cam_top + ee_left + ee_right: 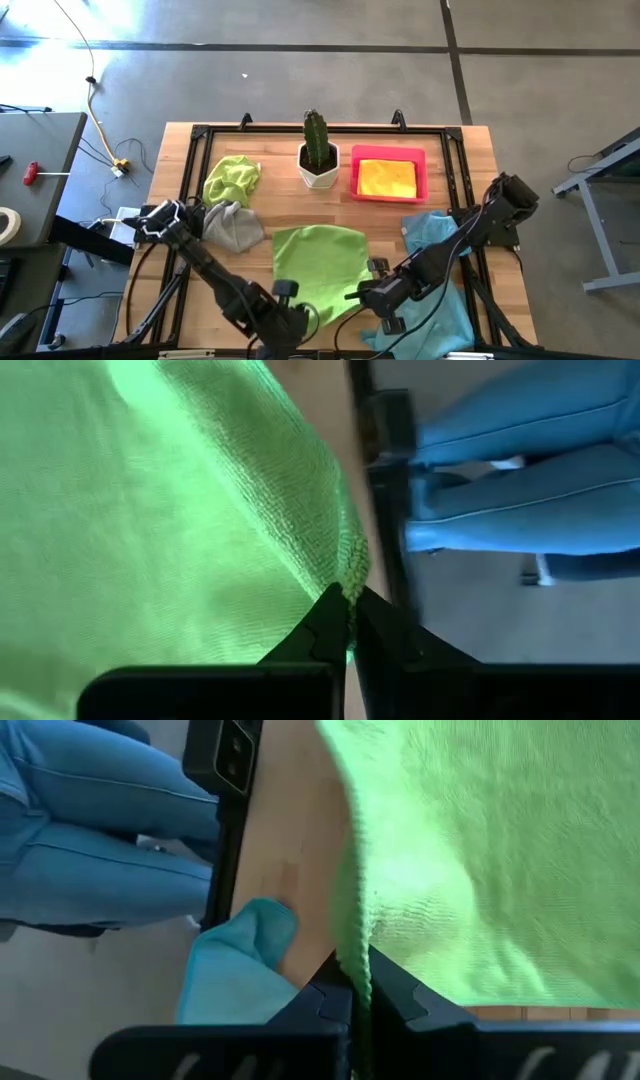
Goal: Fold microfiber towels
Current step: Fold the bottom green microfiber towel
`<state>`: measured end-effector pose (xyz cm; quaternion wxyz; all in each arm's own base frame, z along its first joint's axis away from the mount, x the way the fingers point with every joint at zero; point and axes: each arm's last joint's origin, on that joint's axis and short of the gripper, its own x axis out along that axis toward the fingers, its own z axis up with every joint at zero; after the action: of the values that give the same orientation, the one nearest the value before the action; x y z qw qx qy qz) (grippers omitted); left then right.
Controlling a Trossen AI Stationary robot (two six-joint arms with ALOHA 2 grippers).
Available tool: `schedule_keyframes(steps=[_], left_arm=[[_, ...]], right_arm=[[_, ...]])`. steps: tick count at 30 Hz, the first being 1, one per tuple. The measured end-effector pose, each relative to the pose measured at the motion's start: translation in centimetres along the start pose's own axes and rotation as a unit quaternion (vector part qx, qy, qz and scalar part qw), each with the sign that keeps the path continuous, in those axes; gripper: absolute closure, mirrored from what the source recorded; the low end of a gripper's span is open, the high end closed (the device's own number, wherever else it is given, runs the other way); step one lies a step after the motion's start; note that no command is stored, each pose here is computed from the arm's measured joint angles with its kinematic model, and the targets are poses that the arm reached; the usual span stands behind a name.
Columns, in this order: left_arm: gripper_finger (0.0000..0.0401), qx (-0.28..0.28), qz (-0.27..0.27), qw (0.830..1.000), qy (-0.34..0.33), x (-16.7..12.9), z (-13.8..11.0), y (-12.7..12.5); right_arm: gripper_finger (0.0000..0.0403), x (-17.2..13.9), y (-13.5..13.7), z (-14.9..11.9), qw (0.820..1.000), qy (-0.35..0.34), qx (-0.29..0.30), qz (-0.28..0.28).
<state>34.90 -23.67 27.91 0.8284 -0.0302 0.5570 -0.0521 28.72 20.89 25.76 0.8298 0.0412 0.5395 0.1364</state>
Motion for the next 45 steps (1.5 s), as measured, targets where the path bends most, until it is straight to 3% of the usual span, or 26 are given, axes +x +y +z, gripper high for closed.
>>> schedule_keyframes(steps=[3, 9, 14, 21, 27, 31, 38, 45], left_arm=[[0.04, -0.017, 0.012, 1.0, 0.004, 0.3, -0.4, -0.3], [0.0401, -0.048, 0.097, 0.993, 0.039, 0.6, -1.0, 1.2], [0.0401, -0.045, 0.135, 0.987, 0.077, 0.8, -0.7, 3.7], [0.0401, -0.03, 0.182, 0.97, 0.16, 3.8, -2.2, 8.1], [0.0401, -0.027, 0.232, 0.96, 0.152, 3.6, -3.3, 11.3], [0.0401, -0.054, 0.225, 0.965, 0.121, 3.6, -4.0, 13.7], [0.0401, -0.118, 0.162, 0.978, 0.058, 5.7, -5.6, 17.5], [0.0401, -0.136, 0.18, 0.973, 0.048, 4.6, -6.0, 19.5]], right_arm=[[0.0403, 0.6, -0.4, 0.0, 1.0, 0.011, 0.002, -0.016], [0.0403, 2.7, -2.2, 0.4, 0.997, 0.038, -0.032, -0.053], [0.0403, 3.4, -5.0, 1.4, 0.995, 0.053, -0.055, -0.06], [0.0403, 3.0, -9.4, 2.7, 0.994, 0.058, -0.066, -0.06], [0.0403, 4.4, -13.6, 2.1, 0.997, 0.044, -0.046, -0.041], [0.0403, 5.3, -16.2, 0.9, 0.998, 0.042, -0.018, -0.052], [0.0403, 5.1, -18.8, 0.3, 0.996, 0.058, -0.002, -0.071], [0.0403, 4.3, -20.0, -0.3, 0.991, 0.11, 0.008, -0.079]])
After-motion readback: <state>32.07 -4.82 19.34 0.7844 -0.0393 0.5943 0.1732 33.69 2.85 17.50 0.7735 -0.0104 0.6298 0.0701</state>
